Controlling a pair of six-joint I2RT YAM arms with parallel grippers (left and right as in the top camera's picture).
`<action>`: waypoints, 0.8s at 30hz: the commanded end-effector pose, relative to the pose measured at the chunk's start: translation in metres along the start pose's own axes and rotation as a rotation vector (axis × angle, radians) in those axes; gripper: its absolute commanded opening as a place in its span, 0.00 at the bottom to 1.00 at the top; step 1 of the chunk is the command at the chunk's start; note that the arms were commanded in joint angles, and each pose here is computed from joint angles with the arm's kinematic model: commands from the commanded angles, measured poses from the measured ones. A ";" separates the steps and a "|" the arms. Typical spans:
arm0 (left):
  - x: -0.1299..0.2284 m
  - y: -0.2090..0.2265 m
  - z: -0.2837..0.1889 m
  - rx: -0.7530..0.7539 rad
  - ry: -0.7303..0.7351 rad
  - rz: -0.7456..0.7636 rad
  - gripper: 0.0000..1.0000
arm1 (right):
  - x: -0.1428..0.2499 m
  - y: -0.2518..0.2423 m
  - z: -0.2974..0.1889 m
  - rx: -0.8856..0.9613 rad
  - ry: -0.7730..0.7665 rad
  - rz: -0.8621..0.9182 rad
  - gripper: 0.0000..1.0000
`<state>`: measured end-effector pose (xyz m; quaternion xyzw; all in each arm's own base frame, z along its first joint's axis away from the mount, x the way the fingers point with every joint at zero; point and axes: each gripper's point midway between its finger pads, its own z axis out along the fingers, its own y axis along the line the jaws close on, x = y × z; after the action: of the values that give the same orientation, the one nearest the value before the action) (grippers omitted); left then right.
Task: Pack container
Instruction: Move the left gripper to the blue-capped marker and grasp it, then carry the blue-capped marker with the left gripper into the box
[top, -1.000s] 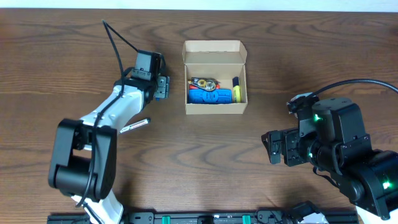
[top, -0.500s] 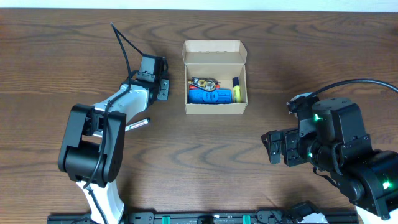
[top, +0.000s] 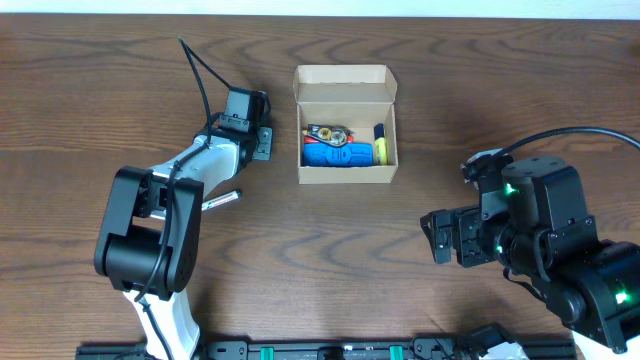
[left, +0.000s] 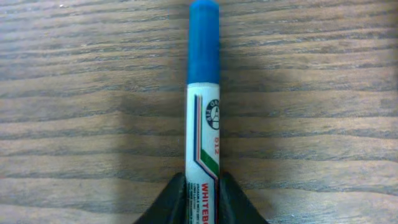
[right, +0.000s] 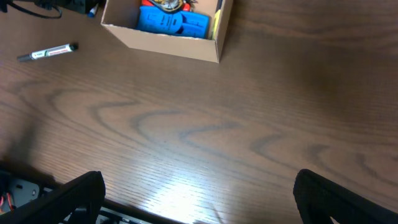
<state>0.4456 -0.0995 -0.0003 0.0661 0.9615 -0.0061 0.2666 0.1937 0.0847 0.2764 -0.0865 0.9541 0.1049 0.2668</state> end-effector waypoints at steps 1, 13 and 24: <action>0.021 0.003 0.012 -0.013 0.066 0.034 0.07 | 0.000 0.001 -0.001 -0.002 -0.001 0.000 0.99; -0.052 0.013 -0.089 -0.055 -0.163 0.098 0.05 | 0.000 0.001 -0.001 -0.002 -0.001 0.000 0.99; -0.068 -0.105 -0.216 0.373 -0.524 0.899 0.06 | 0.000 0.001 -0.001 -0.002 -0.001 0.000 0.99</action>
<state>0.4062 -0.1550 0.2195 0.3327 0.8228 -0.0386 0.4592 0.1936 0.0846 0.2764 -0.0863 0.9542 0.1049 0.2667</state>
